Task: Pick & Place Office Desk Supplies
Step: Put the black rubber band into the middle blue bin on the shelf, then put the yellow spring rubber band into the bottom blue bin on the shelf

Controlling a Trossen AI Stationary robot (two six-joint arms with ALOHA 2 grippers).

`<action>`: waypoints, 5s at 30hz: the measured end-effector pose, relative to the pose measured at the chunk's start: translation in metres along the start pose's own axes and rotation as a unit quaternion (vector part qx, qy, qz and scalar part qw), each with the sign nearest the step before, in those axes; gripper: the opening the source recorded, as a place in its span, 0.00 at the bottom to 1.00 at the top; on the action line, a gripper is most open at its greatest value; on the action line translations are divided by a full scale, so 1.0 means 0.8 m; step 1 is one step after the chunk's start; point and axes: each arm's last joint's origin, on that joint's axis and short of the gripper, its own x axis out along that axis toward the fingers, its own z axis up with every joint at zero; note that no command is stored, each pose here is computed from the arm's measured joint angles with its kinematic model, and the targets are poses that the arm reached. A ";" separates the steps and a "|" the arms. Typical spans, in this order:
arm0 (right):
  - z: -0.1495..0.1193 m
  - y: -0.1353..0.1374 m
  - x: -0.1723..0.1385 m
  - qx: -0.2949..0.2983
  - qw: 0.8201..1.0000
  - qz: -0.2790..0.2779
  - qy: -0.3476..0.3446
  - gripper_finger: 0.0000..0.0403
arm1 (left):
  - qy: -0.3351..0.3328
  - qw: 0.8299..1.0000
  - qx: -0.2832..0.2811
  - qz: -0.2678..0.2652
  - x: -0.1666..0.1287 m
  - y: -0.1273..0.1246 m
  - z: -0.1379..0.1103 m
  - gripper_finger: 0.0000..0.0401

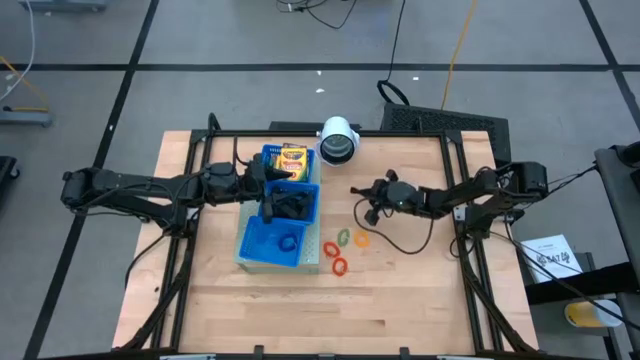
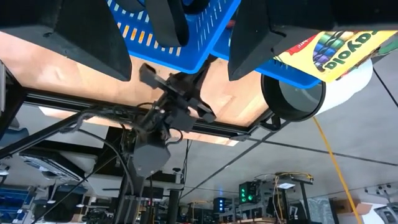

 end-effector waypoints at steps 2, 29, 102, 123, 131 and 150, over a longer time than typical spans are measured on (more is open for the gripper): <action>0.004 0.005 -0.001 -0.007 0.999 0.030 -0.015 0.01 | 0.000 1.000 0.001 0.000 0.000 0.000 0.000 0.68; 0.049 0.011 -0.132 -0.008 0.935 0.215 -0.283 0.01 | -0.039 0.999 -0.011 -0.011 0.005 -0.002 0.007 0.68; 0.111 0.092 -0.080 -0.047 0.935 0.244 -0.254 0.39 | -0.028 0.985 0.064 -0.160 0.068 -0.059 0.038 0.08; 0.104 0.083 -0.092 -0.057 0.951 0.243 -0.184 0.45 | 0.005 0.998 -0.003 -0.067 -0.015 -0.010 -0.029 0.08; 0.102 0.083 -0.091 -0.060 0.953 0.242 -0.174 0.45 | -0.009 0.998 -0.037 -0.045 -0.015 -0.008 -0.025 0.15; 0.047 0.075 -0.078 -0.050 0.975 0.209 0.062 0.46 | -0.063 0.997 -0.031 -0.045 -0.027 -0.008 -0.007 0.71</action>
